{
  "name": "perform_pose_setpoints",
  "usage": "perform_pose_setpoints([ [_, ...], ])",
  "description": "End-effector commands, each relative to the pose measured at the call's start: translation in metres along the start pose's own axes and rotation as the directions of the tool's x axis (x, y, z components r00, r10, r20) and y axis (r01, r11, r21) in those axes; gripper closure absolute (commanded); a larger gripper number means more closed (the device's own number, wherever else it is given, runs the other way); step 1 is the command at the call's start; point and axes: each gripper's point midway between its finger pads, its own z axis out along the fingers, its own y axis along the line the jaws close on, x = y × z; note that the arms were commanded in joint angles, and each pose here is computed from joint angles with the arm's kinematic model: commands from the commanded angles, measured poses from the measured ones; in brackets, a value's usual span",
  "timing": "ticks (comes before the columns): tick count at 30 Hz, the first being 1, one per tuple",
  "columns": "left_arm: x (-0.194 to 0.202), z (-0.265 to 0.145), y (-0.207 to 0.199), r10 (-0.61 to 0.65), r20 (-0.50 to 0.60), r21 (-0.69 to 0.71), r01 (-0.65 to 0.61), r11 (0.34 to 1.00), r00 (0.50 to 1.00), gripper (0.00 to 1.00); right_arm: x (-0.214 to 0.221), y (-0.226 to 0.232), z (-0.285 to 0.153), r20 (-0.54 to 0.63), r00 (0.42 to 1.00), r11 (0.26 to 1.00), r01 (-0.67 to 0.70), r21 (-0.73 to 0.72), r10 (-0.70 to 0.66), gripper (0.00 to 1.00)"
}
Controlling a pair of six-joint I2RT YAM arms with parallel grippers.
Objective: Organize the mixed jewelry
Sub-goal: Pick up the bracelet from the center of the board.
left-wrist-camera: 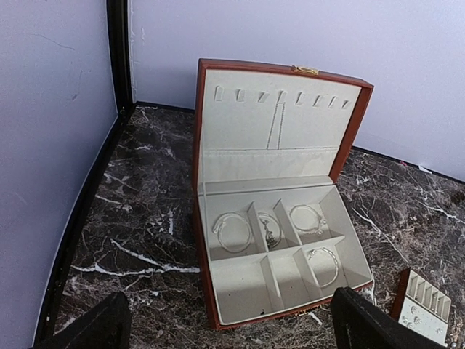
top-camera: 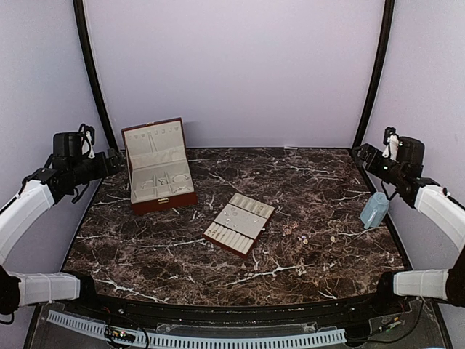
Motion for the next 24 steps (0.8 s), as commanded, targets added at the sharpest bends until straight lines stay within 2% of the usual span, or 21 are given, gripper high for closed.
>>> perform_pose_setpoints([
  [1,0.0,-0.006,-0.002,-0.005,0.006,0.024,0.005,1.0,1.0,0.01,0.008,0.02,-0.001,-0.075,0.994,0.996,0.074,-0.057,-0.078,0.05],
  [5,0.002,0.002,-0.02,0.036,-0.015,0.119,-0.034,0.992,0.999,0.01,0.032,0.05,0.001,-0.171,0.974,0.984,0.129,-0.124,-0.15,0.11],
  [9,-0.015,0.002,-0.04,0.061,0.018,0.215,-0.063,0.975,0.998,0.01,0.062,0.071,0.007,-0.28,0.937,0.973,0.166,-0.16,-0.206,0.2],
  [16,-0.051,-0.011,-0.07,-0.029,0.082,0.358,-0.002,0.934,0.996,0.01,0.125,0.082,0.01,-0.45,0.846,0.957,0.261,-0.122,-0.288,0.33],
  [20,-0.047,-0.005,-0.069,-0.032,0.076,0.357,0.003,0.934,0.997,0.01,0.163,0.086,0.0,-0.521,0.8,0.953,0.283,-0.108,-0.297,0.38],
  [24,-0.038,0.001,-0.065,-0.023,0.071,0.344,-0.003,0.939,0.997,0.01,0.2,0.095,-0.012,-0.582,0.769,0.963,0.24,-0.119,-0.264,0.41],
])
